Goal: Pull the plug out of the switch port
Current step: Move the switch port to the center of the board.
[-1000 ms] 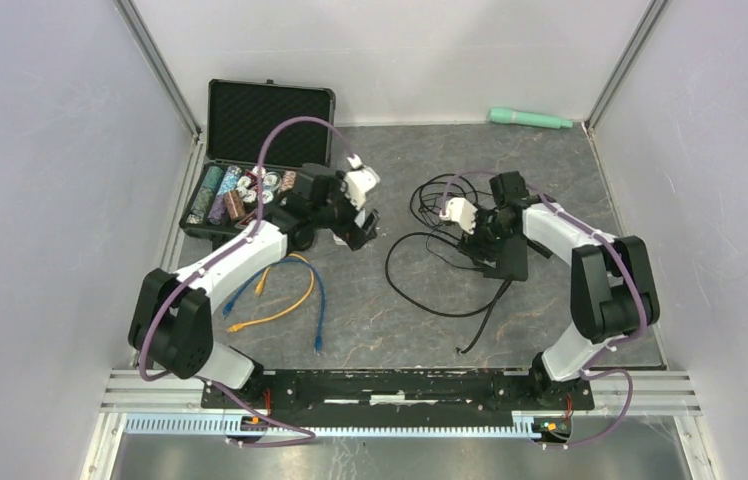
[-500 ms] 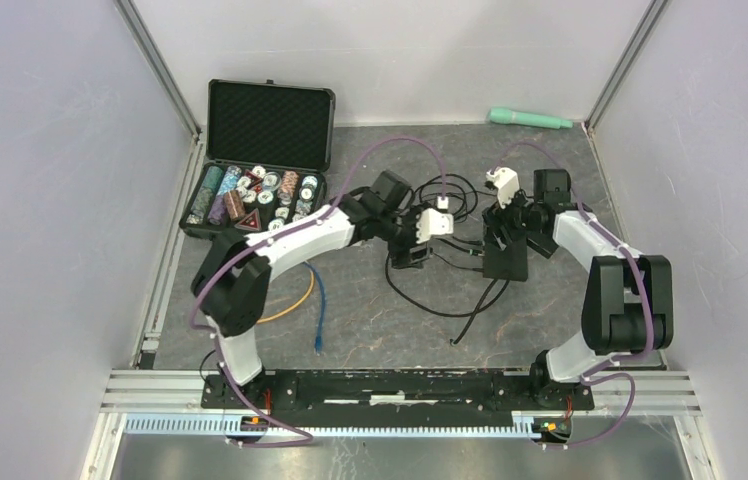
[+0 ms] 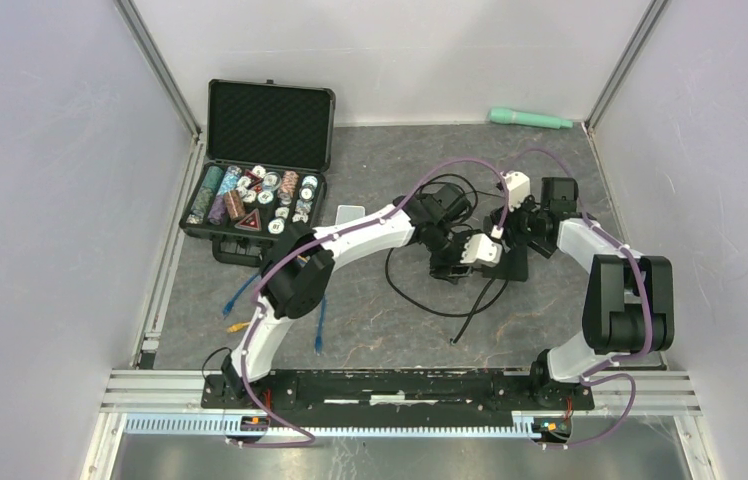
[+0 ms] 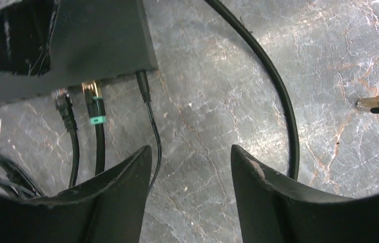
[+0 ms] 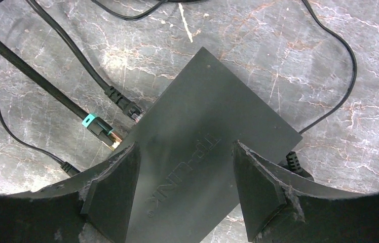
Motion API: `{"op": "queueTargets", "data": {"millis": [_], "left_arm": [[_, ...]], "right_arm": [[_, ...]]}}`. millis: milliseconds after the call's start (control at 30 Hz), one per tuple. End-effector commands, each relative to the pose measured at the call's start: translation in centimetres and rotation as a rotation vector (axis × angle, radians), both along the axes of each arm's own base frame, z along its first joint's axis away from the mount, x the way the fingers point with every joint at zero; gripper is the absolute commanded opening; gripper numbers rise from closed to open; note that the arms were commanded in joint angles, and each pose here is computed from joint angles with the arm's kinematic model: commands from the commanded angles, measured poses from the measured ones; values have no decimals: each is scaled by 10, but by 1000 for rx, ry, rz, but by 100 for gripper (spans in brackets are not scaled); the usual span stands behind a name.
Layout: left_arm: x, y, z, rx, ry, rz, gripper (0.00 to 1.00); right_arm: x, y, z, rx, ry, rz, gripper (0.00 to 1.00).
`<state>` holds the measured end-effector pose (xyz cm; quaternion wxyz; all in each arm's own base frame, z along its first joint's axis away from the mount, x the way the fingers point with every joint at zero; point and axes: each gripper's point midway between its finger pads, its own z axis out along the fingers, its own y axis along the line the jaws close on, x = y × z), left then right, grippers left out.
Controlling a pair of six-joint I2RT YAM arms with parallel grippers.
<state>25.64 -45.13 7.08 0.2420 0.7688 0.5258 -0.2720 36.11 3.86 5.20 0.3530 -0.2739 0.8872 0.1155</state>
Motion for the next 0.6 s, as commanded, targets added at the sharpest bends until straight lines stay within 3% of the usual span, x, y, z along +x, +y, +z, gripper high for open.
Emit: {"op": "queueTargets", "data": {"millis": [0,133,567], "left_arm": [[-7,-22,6,-38,-20,-96,62],[-4,-37,-5,-44,-47,-92,56],[27,-65,-12,-101,-75,107,55]], "right_arm": [[9,-5,3,40,-17,-41,72],[8,-8,0,83,4,-58,72],[3,-6,-13,190,79,-64,71]]}}
